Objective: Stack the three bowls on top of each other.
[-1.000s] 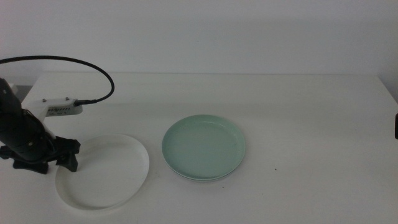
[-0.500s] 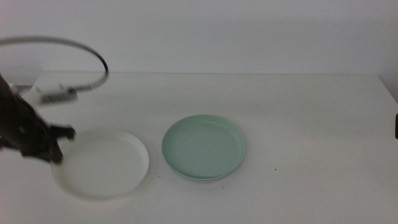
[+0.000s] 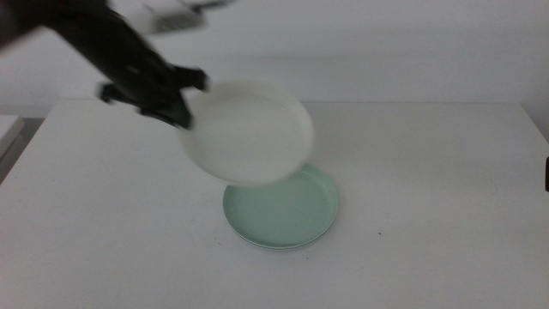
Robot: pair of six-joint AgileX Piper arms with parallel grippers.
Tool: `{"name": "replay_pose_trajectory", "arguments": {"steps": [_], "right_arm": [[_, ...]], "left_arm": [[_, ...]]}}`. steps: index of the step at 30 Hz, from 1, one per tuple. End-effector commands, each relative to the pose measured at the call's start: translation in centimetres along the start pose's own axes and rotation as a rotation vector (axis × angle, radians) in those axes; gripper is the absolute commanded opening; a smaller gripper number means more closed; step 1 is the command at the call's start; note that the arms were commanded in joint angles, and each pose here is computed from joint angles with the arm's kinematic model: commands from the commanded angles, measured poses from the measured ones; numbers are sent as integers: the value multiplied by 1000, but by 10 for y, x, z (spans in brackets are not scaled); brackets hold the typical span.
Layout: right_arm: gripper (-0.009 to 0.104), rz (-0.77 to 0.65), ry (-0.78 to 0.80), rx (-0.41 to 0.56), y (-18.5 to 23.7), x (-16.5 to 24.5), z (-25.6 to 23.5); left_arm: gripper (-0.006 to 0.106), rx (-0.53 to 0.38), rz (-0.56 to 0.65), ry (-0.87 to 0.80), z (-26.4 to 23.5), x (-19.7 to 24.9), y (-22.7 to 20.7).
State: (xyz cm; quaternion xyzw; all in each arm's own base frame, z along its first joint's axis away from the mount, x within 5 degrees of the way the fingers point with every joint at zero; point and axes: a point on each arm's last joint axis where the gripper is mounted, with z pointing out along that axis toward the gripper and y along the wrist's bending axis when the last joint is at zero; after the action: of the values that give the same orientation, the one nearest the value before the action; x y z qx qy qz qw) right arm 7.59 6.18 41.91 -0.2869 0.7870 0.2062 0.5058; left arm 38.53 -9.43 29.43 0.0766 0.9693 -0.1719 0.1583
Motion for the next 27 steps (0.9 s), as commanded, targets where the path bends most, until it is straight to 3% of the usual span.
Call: {"name": "replay_pose_trajectory", "arguments": {"steps": [1,8,18,22,27], "right_arm": [[93,0,-9,7,-1,0,0],[93,0,-9,7,-1,0,0],[93,0,-9,7,-1,0,0],[93,0,-9,7,-1,0,0],[93,0,-9,7,-1,0,0]], "left_arm": [[-2,26,-11,31,29,-6,-12],[-2,61,-24,96,90,-6,-16],[4,79,-39,179,123,1,-10],[21,110,-24,175,121,1,-13],[64,91,44,126,90,-2,-20]]}}
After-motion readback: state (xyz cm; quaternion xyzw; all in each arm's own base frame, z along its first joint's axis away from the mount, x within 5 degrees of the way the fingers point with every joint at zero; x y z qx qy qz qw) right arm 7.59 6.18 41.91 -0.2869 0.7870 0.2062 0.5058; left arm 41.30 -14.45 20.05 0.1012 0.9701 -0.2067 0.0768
